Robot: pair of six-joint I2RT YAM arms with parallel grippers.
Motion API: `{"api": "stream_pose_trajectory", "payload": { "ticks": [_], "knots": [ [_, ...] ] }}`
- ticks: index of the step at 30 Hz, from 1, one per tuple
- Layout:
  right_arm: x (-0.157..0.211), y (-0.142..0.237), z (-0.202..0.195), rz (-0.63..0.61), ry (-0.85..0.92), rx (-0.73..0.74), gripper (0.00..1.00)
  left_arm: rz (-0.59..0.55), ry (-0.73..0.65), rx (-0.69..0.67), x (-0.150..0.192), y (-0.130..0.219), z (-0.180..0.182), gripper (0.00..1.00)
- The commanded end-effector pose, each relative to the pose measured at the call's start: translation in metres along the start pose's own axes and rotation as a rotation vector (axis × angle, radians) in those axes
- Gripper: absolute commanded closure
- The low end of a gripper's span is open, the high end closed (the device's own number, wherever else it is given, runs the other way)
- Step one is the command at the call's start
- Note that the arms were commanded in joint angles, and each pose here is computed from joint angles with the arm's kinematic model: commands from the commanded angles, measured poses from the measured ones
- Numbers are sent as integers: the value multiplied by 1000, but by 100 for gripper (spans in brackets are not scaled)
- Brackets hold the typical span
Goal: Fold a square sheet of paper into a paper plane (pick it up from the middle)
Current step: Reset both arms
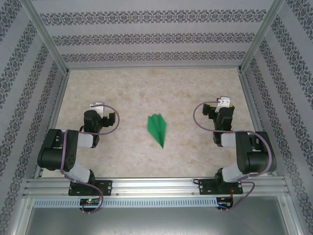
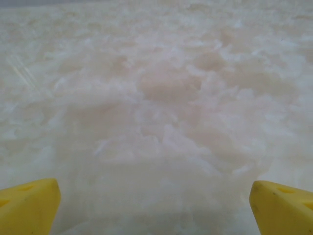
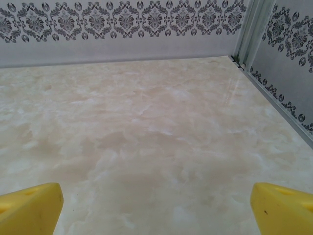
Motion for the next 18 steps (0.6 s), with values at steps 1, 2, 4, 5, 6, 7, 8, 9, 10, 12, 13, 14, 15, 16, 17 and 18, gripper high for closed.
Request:
{"api": "stream_pose_trajectory", "payload": {
  "ticks": [1,2,4,5,6,7,8,9,10,12,13,14,15,16,17,18],
  "knots": [
    [-9,0,-1,-45,-13,-7,2,-116,-33,44,-21,-1,-8,0],
    [-9,0,-1,-44,-14,-7,2,-117,-33,45,-21,-1,-8,0],
    [-9,0,-1,-45,-14,-7,2,-118,-33,44,-21,-1,-8,0],
    [-9,0,-1,-44,-13,-7,2,-117,-30,38,-22,-1,-8,0],
    [-9,0,-1,-44,-13,-7,2,-116,-31,38,-22,-1,-8,0],
    [-10,0,-1,-46,-13,-7,2,-114,-30,37,-22,-1,-8,0],
    [-9,0,-1,-44,-13,-7,2,-114,-30,37,-22,-1,-8,0],
    [-9,0,-1,-45,-12,-7,2,-113,-30,37,-22,-1,-8,0],
    [-9,0,-1,-45,-14,-8,2,-113,-30,38,-21,-1,-8,0],
    [-9,0,-1,-44,-14,-8,2,-113,-30,36,-22,-2,-8,0],
    [-9,0,-1,-45,-13,-7,2,-114,-30,36,-22,-2,-8,0],
    [-9,0,-1,-45,-13,-7,2,-112,-28,36,-22,-2,-8,0],
    [-9,0,-1,-44,-13,-7,2,-110,-28,36,-22,-2,-8,0],
    [-9,0,-1,-44,-11,-7,2,-113,-28,36,-22,-2,-8,0],
    [-9,0,-1,-45,-12,-7,2,-113,-28,35,-22,-2,-8,0],
    [-9,0,-1,-44,-12,-8,2,-114,-28,36,-22,-2,-8,0]
  ]
}}
Point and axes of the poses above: each hand's point on the last joint's axis, 136 mm out from that joint toward the fingers, its own y axis back along the fingers, its own z axis along the line the jaws close on, x = y × z, the point moved 10 cm from there along y, back along the fingers, and after that the axes turned 11 degrees about y, right-handed, at the moved point
